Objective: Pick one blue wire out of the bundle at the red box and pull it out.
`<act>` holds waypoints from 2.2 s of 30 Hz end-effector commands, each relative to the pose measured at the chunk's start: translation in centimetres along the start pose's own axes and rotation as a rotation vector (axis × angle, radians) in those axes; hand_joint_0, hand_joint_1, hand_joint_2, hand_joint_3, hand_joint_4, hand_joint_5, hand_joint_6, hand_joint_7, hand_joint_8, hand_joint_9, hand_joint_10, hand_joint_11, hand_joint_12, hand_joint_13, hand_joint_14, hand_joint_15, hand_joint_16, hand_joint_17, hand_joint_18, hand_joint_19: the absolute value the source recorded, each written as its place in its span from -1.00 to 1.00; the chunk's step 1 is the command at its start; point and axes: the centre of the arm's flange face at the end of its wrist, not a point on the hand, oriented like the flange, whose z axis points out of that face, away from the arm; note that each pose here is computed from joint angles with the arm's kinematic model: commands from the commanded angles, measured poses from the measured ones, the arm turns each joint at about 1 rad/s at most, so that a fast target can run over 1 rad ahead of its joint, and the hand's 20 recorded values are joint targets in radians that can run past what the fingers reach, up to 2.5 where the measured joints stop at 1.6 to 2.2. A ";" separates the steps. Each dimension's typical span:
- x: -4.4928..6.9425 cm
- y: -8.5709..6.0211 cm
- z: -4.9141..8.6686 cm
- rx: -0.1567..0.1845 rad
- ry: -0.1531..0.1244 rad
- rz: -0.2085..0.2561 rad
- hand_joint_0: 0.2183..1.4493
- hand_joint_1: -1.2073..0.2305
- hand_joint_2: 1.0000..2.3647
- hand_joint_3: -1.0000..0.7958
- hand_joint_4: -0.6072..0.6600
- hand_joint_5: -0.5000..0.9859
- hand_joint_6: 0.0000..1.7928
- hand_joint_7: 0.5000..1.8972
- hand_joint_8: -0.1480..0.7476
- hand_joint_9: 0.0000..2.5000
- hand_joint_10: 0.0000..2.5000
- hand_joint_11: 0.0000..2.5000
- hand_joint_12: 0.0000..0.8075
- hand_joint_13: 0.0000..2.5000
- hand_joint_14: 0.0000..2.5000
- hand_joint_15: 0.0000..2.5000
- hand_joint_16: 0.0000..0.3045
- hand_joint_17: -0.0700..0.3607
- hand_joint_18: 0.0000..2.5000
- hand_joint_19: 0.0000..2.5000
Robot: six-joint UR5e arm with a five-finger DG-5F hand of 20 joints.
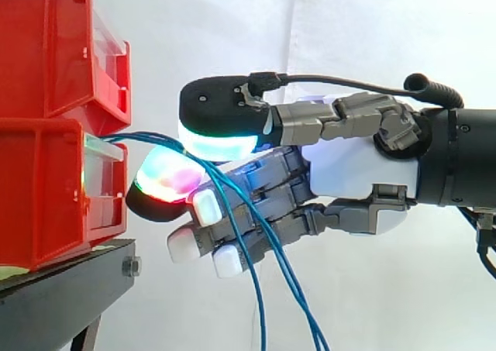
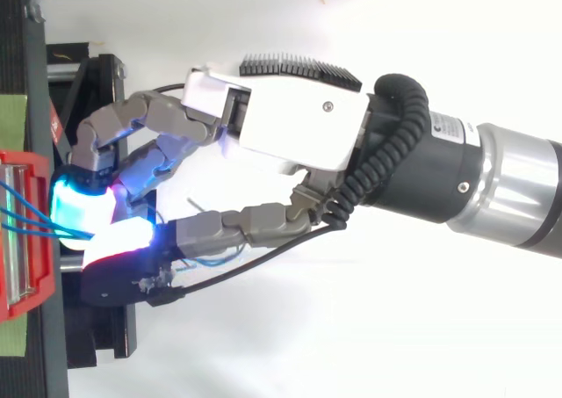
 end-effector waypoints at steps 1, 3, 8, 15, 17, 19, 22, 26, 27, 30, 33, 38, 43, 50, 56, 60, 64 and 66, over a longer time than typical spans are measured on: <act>0.1 0.1 0.0 0.000 0.002 0.002 -0.36 -0.41 -0.98 0.09 0.12 -0.56 0.05 -0.47 0.23 -0.23 -1.00 -0.32 0.10 -0.31 -0.99 -0.67 -0.64 -0.11 -0.31 -0.62; 0.1 0.0 0.0 0.002 0.002 0.005 -0.34 -0.41 -0.99 0.11 0.07 -0.56 0.06 -0.46 0.24 -0.22 -1.00 -0.32 0.12 -0.29 -0.99 -0.67 -0.64 -0.10 -0.29 -0.63; 0.2 0.0 -0.1 0.007 0.004 0.028 -0.32 -0.40 -0.99 0.14 0.01 -0.55 0.06 -0.40 0.27 -0.19 -1.00 -0.32 0.12 -0.28 -0.99 -0.68 -0.63 -0.09 -0.27 -0.63; 0.8 0.4 -0.7 0.028 0.038 0.063 -0.28 -0.44 -0.98 0.12 -0.04 -0.56 0.06 -0.37 0.24 -0.18 -0.99 -0.31 0.08 -0.26 -0.99 -0.67 -0.66 -0.13 -0.27 -0.62; 0.7 1.0 -1.1 0.047 0.062 0.051 -0.27 -0.45 -0.98 0.11 -0.05 -0.56 0.06 -0.33 0.23 -0.19 -0.99 -0.30 0.06 -0.27 -0.99 -0.66 -0.67 -0.14 -0.27 -0.63; 0.4 1.5 -1.4 0.064 0.075 0.043 -0.26 -0.45 -0.98 0.11 -0.05 -0.56 0.06 -0.31 0.22 -0.19 -0.99 -0.31 0.05 -0.26 -0.99 -0.66 -0.67 -0.15 -0.28 -0.62; -0.2 2.5 -2.3 0.105 0.104 0.030 -0.26 -0.46 -0.98 0.11 -0.03 -0.56 0.06 -0.25 0.22 -0.18 -0.99 -0.31 0.06 -0.26 -0.99 -0.65 -0.67 -0.16 -0.27 -0.61; -0.5 2.8 -2.7 0.132 0.130 0.019 -0.30 -0.44 -0.99 0.11 0.08 -0.55 0.04 -0.20 0.24 -0.15 -1.00 -0.37 0.08 -0.23 -0.99 -0.66 -0.65 -0.12 -0.25 -0.62; -0.5 3.0 -2.8 0.134 0.135 0.020 -0.31 -0.43 -0.99 0.11 0.11 -0.54 0.04 -0.21 0.26 -0.14 -0.99 -0.39 0.10 -0.23 -0.99 -0.68 -0.64 -0.11 -0.24 -0.62; -1.0 3.5 -2.9 0.131 0.144 0.023 -0.33 -0.42 -0.99 0.08 0.22 -0.54 0.02 -0.19 0.28 -0.16 -1.00 -0.48 0.13 -0.24 -0.99 -0.70 -0.62 -0.07 -0.24 -0.62; -1.2 3.7 -2.9 0.131 0.145 0.023 -0.35 -0.41 -1.00 0.04 0.30 -0.53 0.02 -0.16 0.29 -0.17 -0.99 -0.51 0.15 -0.25 -0.99 -0.69 -0.61 -0.05 -0.25 -0.61; -1.7 3.8 -2.8 0.126 0.148 0.027 -0.27 -0.46 -0.98 -0.04 0.16 -0.56 0.01 -0.10 0.22 -0.21 -0.99 -0.39 0.05 -0.28 -0.99 -0.66 -0.67 -0.16 -0.30 -0.61; -2.1 4.2 -2.8 0.120 0.153 0.029 -0.18 -0.53 -0.98 -0.14 0.13 -0.58 0.03 -0.23 0.21 -0.22 -0.99 -0.33 0.02 -0.28 -0.99 -0.66 -0.69 -0.19 -0.29 -0.63; -2.9 4.7 -2.8 0.112 0.151 0.033 -0.30 -0.46 -0.99 -0.32 0.30 -0.53 -0.03 -0.03 0.10 -0.20 -0.99 -0.52 -0.04 -0.27 -0.99 -0.68 -0.70 -0.20 -0.29 -0.61; -2.9 4.7 -2.8 0.110 0.168 0.033 -0.32 -0.46 -0.98 -0.22 0.22 -0.51 -0.04 0.08 0.04 -0.21 -0.99 -0.58 -0.02 -0.26 -0.99 -0.68 -0.71 -0.21 -0.29 -0.59; -3.1 4.7 -2.8 0.106 0.178 0.035 -0.26 -0.51 -0.98 -0.12 0.16 -0.52 -0.01 0.09 0.13 -0.19 -0.99 -0.50 -0.01 -0.25 -0.99 -0.66 -0.70 -0.20 -0.28 -0.61; -3.1 5.1 -2.8 0.101 0.182 0.044 -0.32 -0.49 -0.98 -0.12 0.19 -0.51 0.01 -0.06 0.12 -0.19 -0.99 -0.58 0.00 -0.24 -0.99 -0.68 -0.69 -0.18 -0.26 -0.61; -3.3 5.2 -2.9 0.103 0.182 0.051 -0.35 -0.48 -0.98 -0.12 0.20 -0.51 0.00 -0.09 0.10 -0.18 -0.99 -0.61 0.01 -0.24 -0.99 -0.69 -0.68 -0.17 -0.26 -0.60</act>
